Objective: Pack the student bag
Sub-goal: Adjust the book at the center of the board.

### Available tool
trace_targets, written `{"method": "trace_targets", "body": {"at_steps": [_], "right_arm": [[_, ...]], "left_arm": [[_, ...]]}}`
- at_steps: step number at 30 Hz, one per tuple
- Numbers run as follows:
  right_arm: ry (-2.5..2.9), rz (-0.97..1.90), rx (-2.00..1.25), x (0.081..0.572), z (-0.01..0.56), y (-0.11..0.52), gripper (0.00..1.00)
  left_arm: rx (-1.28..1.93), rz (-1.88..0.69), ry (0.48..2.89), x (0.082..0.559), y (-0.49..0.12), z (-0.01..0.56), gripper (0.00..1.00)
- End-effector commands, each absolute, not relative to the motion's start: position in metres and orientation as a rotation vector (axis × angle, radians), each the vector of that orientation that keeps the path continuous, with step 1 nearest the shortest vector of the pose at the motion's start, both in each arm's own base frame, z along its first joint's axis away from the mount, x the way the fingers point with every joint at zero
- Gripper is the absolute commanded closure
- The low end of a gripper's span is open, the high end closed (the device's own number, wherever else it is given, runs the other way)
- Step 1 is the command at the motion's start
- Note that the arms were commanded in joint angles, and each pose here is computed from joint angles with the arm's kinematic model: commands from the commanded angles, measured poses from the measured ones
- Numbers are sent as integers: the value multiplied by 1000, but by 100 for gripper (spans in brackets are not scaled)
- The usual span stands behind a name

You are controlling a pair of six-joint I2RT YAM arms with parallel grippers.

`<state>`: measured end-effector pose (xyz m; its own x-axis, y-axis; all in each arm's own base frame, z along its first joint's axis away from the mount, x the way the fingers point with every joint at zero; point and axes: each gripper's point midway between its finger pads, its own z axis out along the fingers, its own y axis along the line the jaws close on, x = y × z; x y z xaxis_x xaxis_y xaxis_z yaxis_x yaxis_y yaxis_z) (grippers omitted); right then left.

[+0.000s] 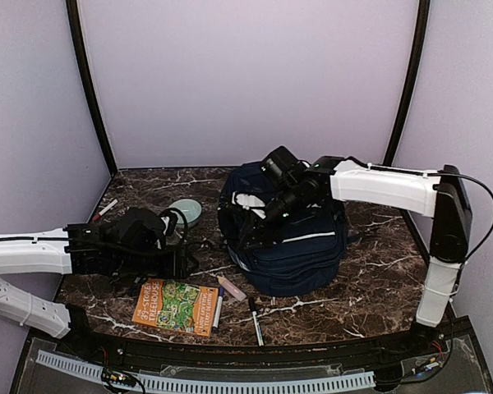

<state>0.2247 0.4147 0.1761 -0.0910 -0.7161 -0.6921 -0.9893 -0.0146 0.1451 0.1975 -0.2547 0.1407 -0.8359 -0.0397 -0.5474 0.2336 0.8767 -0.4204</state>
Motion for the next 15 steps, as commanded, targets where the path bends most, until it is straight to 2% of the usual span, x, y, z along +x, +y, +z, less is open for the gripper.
{"method": "trace_targets", "body": {"at_steps": [1, 8, 15], "right_arm": [[1887, 939, -1803, 212, 151, 452, 57], [2027, 998, -1845, 197, 92, 488, 56], [2054, 981, -1847, 194, 68, 507, 55]], "left_arm": [[-82, -716, 2594, 175, -241, 118, 41], [-228, -710, 2770, 133, -226, 90, 37], [-340, -786, 2848, 111, -224, 74, 37]]}}
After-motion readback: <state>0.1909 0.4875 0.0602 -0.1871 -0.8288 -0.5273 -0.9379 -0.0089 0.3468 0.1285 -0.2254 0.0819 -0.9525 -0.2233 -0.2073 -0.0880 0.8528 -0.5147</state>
